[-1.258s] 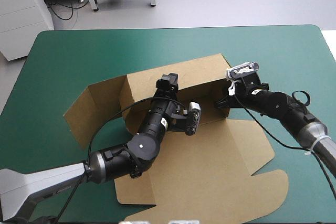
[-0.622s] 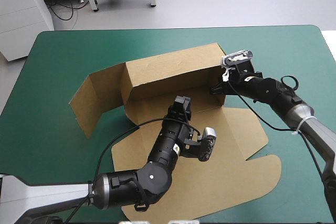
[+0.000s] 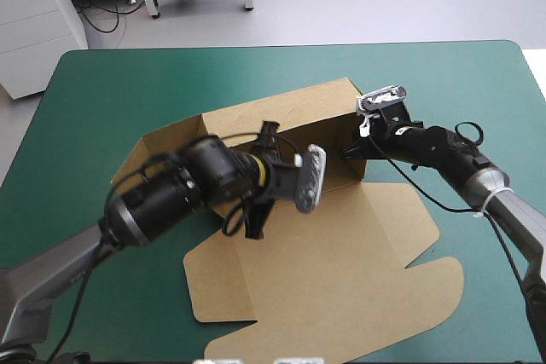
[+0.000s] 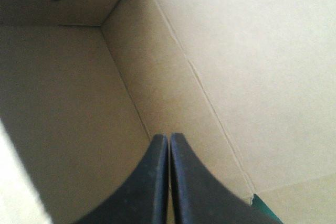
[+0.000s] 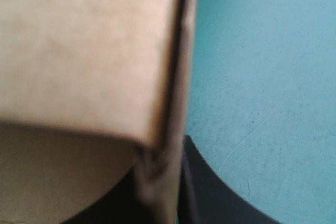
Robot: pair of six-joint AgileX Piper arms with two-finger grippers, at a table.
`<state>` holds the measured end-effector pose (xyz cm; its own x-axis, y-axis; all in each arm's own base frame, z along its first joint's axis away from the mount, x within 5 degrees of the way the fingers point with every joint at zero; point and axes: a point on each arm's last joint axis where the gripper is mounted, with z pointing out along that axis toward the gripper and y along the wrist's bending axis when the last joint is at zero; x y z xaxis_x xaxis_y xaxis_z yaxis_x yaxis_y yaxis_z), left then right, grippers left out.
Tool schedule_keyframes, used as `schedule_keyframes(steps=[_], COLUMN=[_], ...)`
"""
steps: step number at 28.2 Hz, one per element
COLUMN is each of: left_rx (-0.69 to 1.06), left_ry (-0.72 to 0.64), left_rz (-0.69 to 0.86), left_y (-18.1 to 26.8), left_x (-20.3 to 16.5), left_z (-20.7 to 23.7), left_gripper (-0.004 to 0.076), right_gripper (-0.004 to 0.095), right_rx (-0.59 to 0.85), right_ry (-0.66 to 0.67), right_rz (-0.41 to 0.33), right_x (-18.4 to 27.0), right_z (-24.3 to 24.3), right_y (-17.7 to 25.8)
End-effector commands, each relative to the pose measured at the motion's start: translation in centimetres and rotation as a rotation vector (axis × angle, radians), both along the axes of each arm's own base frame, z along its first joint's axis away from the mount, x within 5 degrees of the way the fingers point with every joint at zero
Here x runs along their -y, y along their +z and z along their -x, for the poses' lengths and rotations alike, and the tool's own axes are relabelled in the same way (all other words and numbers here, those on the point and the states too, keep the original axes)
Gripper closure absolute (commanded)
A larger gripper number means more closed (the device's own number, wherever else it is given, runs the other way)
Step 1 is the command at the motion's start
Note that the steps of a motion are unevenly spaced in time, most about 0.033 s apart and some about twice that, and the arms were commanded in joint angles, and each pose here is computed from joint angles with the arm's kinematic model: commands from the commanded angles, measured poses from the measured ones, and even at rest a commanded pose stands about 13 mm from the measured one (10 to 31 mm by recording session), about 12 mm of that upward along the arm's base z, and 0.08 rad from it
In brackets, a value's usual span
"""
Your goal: Fold the box
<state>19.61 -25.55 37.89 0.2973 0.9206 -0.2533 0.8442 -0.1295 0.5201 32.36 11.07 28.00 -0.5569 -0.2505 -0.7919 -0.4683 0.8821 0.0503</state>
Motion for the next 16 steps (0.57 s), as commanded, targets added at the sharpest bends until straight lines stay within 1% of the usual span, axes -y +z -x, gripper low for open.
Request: schedule_keyframes(steps=[1,3,8,13,16], left_rx=[-0.052,-0.094,-0.171,-0.22,-0.306], left_ry=[0.093,0.208,0.479,0.783,0.977], left_rz=[0.237,0.365,0.572,0.781,0.875], left_y=[5.3,6.8,7.4,7.5,6.6], left_x=[-4.0,-7.2,-14.4,-22.0,-26.2], left_z=[-3.0,-5.4,-9.5,-11.8,-12.5], left_gripper=[0.073,0.073,0.073,0.073,0.073], right_gripper=[0.0916,0.0916,0.0916,0.0916,0.0916], right_rx=[0.089,0.086,0.084,0.075,0.069], right_ry=[-0.031,-0.028,-0.027,-0.021,-0.017], right_rz=[-0.052,-0.052,-0.052,-0.051,-0.051], right_x=[0.1,0.1,0.1,0.1,0.0], right_z=[0.1,0.1,0.1,0.2,0.2], right_y=[2.7,2.7,2.7,2.6,2.6])
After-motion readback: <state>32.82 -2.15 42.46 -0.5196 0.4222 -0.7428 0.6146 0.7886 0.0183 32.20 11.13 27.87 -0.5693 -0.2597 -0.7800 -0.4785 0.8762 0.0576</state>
